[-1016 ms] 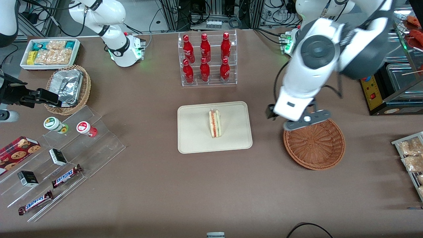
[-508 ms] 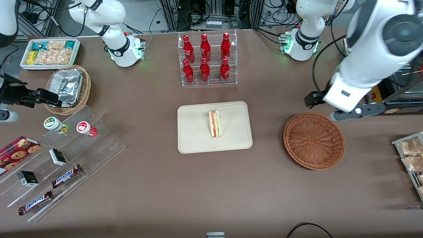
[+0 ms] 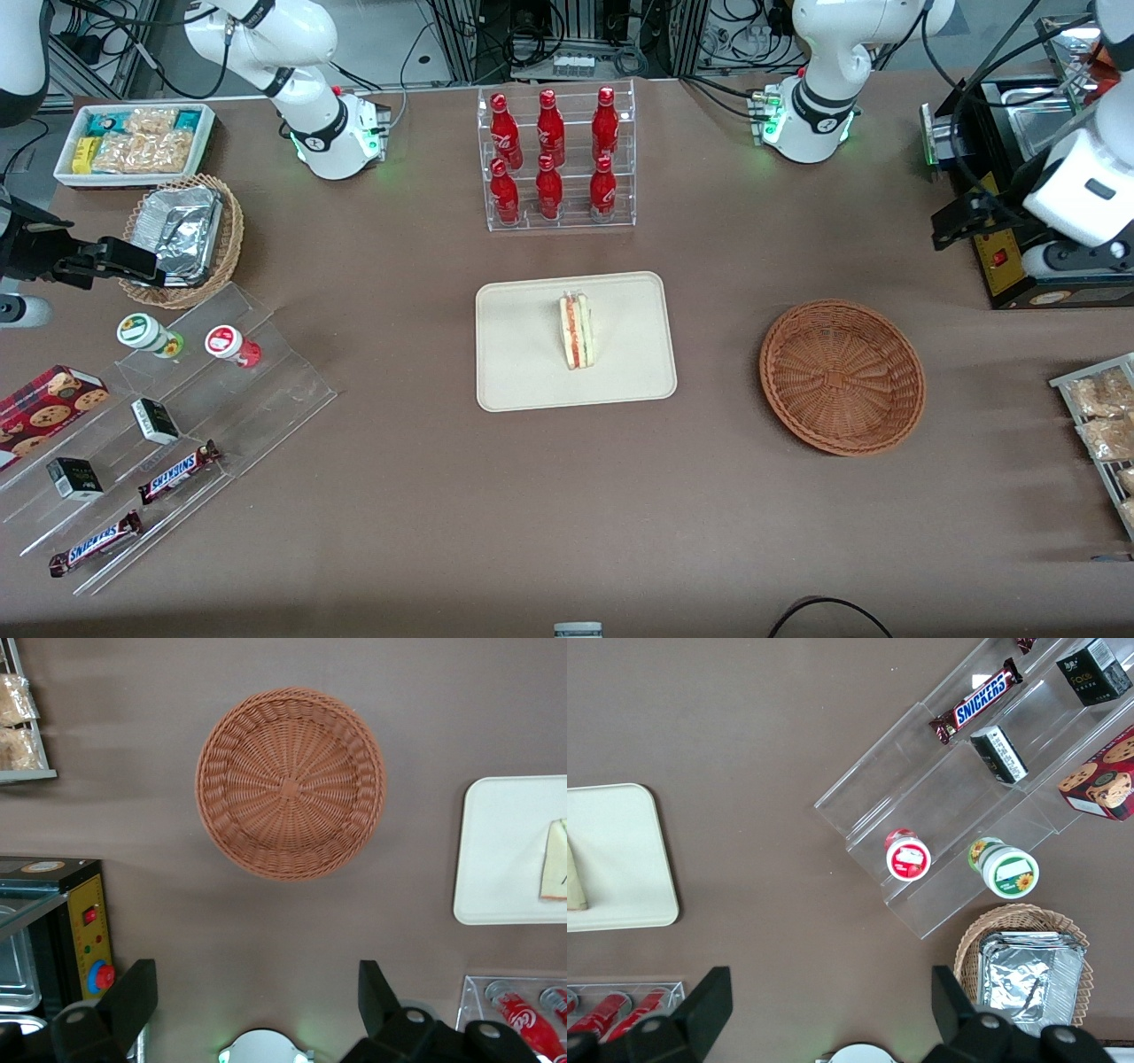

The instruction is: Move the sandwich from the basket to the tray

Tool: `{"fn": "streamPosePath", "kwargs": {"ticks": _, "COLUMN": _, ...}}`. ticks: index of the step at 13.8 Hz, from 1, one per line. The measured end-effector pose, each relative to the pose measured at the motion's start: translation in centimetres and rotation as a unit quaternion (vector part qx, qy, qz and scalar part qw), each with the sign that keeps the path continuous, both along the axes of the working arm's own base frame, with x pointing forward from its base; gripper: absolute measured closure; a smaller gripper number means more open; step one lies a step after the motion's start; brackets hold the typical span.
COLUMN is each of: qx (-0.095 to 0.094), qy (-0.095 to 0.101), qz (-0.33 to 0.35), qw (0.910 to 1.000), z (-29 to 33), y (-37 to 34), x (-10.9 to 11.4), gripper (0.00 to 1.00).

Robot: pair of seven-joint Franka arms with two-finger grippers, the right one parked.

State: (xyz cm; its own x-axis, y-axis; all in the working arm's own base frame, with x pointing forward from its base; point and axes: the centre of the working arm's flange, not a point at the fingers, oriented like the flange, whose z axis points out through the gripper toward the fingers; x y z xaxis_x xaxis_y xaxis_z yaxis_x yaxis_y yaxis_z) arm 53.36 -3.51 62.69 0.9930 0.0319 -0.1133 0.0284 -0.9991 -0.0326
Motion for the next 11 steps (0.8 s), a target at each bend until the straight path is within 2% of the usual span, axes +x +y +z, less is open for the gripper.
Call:
{"fn": "streamPosePath", "kwargs": {"ticks": 3, "qx": -0.001, "qy": 0.003, "qz": -0.003, "qw": 1.0000, "z": -0.5, "y": 0.3, "x": -0.7, "gripper": 0.00}}
{"fn": "streamPosePath", "kwargs": {"ticks": 7, "qx": -0.008, "qy": -0.017, "qz": -0.006, "qw": 0.9998, "z": -0.4, "y": -0.2, "x": -0.1, "gripper": 0.00}}
{"fn": "streamPosePath", "kwargs": {"ticks": 11, "qx": -0.015, "qy": -0.031, "qz": -0.006, "qw": 0.9994, "z": 0.1, "y": -0.4, "x": 1.6, "gripper": 0.00}}
